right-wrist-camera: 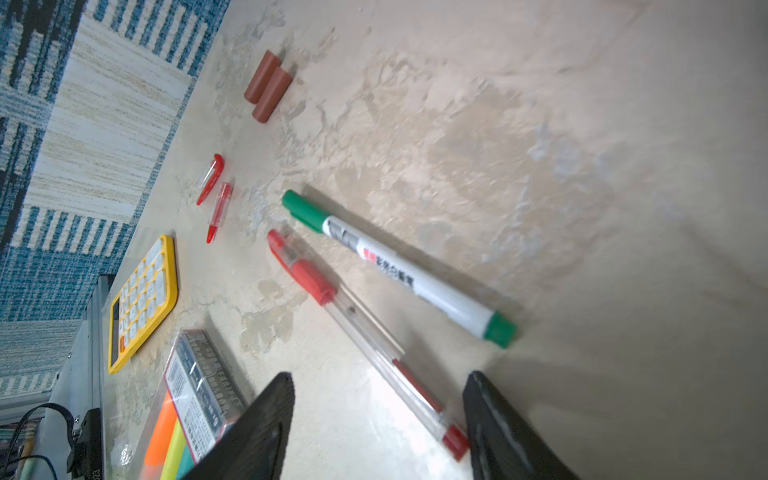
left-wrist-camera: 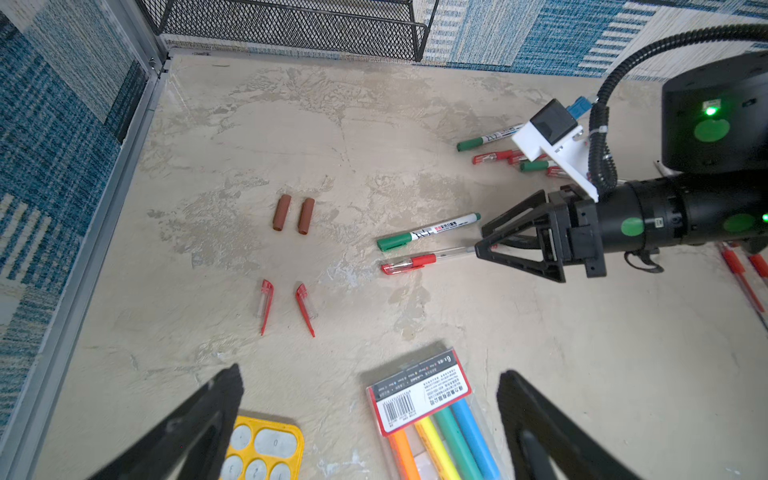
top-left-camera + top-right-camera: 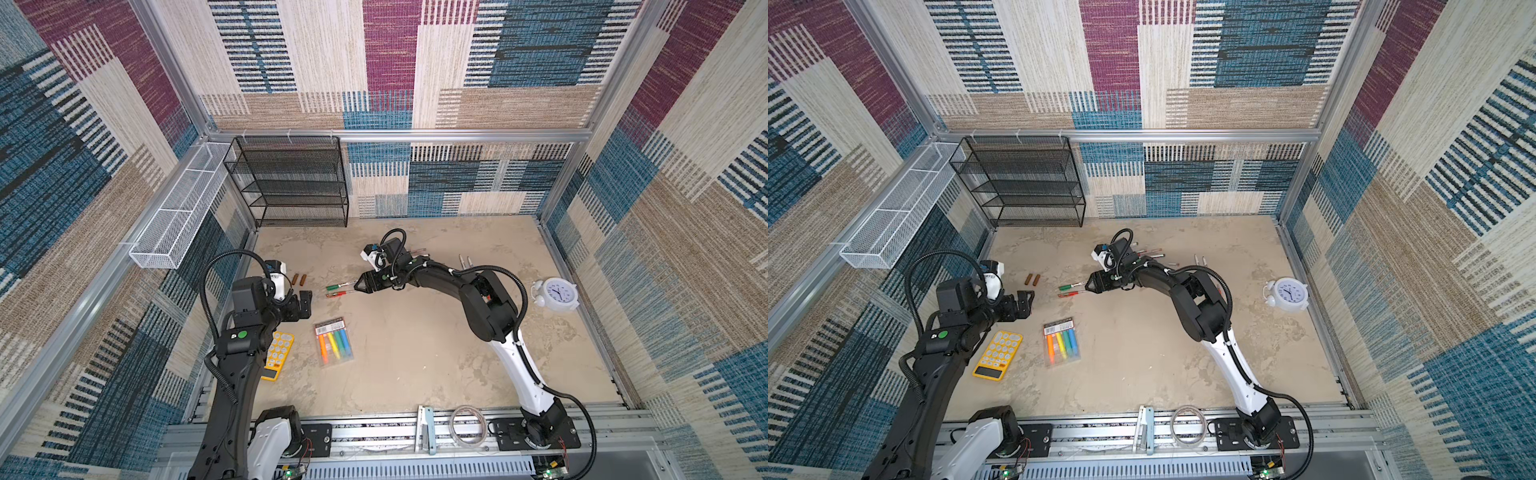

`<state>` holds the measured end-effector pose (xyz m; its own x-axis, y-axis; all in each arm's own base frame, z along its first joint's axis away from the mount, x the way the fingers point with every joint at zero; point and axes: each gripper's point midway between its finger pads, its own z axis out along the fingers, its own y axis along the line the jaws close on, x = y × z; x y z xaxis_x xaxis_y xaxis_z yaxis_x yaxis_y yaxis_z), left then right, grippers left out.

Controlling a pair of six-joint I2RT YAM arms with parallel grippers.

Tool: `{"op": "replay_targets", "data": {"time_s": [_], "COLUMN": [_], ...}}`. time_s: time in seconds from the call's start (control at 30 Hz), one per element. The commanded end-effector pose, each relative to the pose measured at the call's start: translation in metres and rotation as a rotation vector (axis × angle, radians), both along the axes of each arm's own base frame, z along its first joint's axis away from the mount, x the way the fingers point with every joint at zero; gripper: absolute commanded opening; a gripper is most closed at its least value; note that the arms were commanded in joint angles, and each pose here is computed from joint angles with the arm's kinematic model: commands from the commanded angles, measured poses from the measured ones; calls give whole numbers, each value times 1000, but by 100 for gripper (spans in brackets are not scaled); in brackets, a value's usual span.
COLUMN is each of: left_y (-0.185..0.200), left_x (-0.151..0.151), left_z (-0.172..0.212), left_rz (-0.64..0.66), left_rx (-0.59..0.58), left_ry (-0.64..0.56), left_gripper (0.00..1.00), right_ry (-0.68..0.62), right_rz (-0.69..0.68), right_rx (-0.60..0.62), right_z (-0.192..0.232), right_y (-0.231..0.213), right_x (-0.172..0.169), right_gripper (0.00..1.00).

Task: Open the pen caps
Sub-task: 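Reach the right gripper to a third red gel pen and grasp it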

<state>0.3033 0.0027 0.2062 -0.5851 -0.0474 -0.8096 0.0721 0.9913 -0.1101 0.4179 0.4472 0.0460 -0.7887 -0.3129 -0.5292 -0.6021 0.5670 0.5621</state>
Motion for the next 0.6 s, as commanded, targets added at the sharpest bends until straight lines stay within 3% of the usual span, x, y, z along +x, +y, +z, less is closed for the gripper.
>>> {"op": "replay_targets", "data": {"time_s": [0.0,0.23,0.57], "left_y": [0,-1,-2], "left_x": [2,2,1], "left_z": [5,5,5], "left_rz": [-7,-6,-10], "left_rx": [3,-1,-4], "left_ry": [-23,-23,-29], "left_gripper": [99,99,99], "right_ry": [36,16,-163], "right_rz": [-5,38,71], "right_rx": [-56,-139,-349], "right_z": [-11,-14,-13], "right_y": [-4,4,17], "right_x": [-19,-48,-14], "right_gripper": [68,66,59]}}
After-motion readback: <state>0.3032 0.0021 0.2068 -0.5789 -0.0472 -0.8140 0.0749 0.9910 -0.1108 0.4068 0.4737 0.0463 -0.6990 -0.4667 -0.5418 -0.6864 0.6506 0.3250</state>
